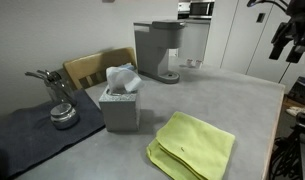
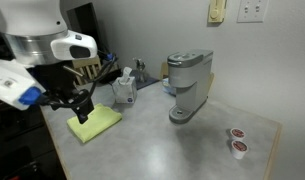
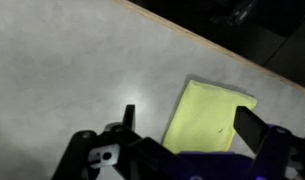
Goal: Unfold the cloth
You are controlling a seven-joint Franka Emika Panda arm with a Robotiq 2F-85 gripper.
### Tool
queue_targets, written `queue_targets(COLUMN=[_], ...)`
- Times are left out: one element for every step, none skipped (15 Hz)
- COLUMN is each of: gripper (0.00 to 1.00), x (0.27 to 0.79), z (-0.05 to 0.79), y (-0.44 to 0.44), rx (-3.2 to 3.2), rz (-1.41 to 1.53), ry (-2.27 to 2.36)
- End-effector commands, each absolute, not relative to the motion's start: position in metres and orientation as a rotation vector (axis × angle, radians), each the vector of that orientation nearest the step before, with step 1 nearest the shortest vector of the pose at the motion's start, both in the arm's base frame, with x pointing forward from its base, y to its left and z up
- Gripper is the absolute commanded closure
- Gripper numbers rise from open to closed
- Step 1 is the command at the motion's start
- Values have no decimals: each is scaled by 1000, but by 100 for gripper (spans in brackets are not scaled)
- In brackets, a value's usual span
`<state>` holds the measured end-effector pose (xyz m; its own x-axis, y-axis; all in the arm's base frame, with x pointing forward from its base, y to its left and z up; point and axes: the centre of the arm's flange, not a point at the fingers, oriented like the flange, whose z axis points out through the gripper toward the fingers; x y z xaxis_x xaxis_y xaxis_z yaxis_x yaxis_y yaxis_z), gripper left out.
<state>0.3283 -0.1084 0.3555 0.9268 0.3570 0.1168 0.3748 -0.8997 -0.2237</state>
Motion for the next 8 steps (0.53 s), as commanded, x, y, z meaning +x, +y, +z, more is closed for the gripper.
queue_targets(gripper=[0,0,0,0,0,0,0,0], x=[348,350,353,355,357,346,348,349], z=[326,321,315,309,302,323,317,313], y=[-85,-76,-66,-57,-47,-59,-51,-47], rx=[-2816,-2817,-2816,-2818,-2818,-2823,-2822,-2823], rz=[-43,-21,2,26,59,31,55,72], ry=[-652,-681,-710,-740,-770,-718,-745,-762])
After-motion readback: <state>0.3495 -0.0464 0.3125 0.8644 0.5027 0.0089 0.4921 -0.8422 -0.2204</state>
